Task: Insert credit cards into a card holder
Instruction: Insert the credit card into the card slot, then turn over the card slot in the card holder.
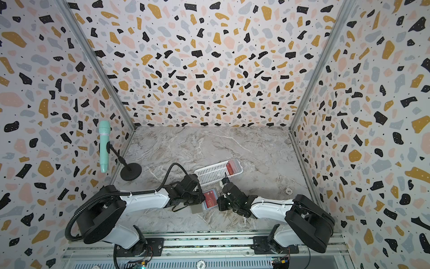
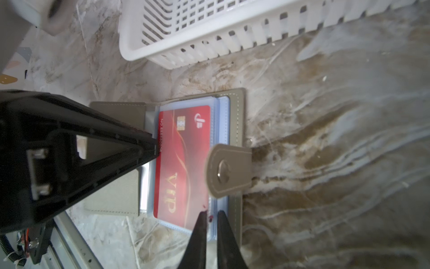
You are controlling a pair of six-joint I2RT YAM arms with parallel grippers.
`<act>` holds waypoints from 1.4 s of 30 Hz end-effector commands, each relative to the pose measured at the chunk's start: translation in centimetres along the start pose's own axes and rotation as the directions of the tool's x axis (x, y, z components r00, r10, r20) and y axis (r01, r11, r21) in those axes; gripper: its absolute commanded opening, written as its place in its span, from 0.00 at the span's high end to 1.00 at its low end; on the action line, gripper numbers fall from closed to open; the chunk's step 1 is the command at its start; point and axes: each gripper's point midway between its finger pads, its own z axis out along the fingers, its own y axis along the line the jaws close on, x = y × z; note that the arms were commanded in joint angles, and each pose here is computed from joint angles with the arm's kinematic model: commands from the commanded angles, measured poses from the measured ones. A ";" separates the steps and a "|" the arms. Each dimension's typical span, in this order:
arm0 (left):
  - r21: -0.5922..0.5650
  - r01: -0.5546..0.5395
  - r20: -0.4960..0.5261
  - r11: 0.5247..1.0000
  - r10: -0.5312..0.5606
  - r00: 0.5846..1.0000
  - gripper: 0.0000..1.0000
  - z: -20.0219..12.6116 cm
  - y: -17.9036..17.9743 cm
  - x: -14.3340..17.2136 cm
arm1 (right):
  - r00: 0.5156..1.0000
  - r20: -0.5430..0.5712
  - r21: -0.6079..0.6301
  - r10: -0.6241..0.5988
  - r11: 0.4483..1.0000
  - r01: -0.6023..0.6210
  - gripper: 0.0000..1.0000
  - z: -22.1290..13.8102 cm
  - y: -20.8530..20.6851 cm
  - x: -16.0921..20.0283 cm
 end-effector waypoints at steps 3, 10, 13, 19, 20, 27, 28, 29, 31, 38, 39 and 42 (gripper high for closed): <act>-0.042 -0.037 -0.013 0.998 0.037 0.999 0.81 0.4 0.5 0.1 | 0.999 0.030 -0.049 -0.018 0.999 0.020 0.86 -0.1 1.6 -1.3; -0.056 -0.039 -0.024 0.998 0.038 0.999 0.85 0.7 1.0 0.4 | 0.999 0.038 -0.092 -0.023 0.995 0.026 0.82 -0.2 2.3 -1.4; -0.058 -0.040 -0.025 0.997 0.039 0.999 0.87 0.8 1.1 0.5 | 0.999 0.035 -0.100 -0.024 0.995 0.027 0.79 -0.2 2.4 -1.4; -0.059 -0.043 -0.032 0.997 0.041 0.999 0.90 0.9 1.1 0.6 | 1.000 0.019 -0.071 -0.019 0.997 0.020 0.76 0.1 1.8 -1.1; -0.060 -0.042 -0.032 0.997 0.040 0.999 0.90 0.9 1.1 0.6 | 1.000 0.014 -0.072 -0.019 0.997 0.020 0.76 0.1 1.8 -1.0; -0.061 -0.044 -0.038 0.997 0.042 0.998 0.93 1.1 1.2 0.7 | 1.000 -0.005 -0.063 -0.016 0.998 0.015 0.76 0.5 1.5 -0.6; -0.061 -0.043 -0.039 0.997 0.040 0.998 0.93 1.1 1.2 0.7 | 1.000 -0.006 -0.056 -0.014 0.998 0.014 0.75 0.5 1.4 -0.6; -0.061 -0.045 -0.039 0.997 0.042 0.998 0.93 1.1 1.2 0.7 | 1.000 -0.007 -0.054 -0.014 0.998 0.014 0.75 0.5 1.3 -0.6; -0.064 -0.044 -0.044 0.997 0.041 0.998 0.93 1.2 1.3 0.8 | 1.000 -0.004 -0.049 -0.016 0.999 0.016 0.74 0.5 1.2 -0.6; -0.052 -0.049 -0.021 0.997 0.048 0.999 0.91 0.5 0.7 0.2 | 1.000 -0.009 -0.037 -0.013 0.999 0.013 0.74 0.6 1.0 -0.5; -0.051 -0.049 -0.014 0.997 0.048 0.999 0.90 0.3 0.5 0.0 | 1.000 -0.007 -0.038 -0.013 0.999 0.013 0.75 0.6 1.0 -0.5; -0.038 -0.050 -0.001 0.998 0.050 0.999 0.85 -0.3 0.1 -0.2 | 1.000 -0.009 -0.038 -0.010 0.999 0.010 0.75 0.6 0.9 -0.4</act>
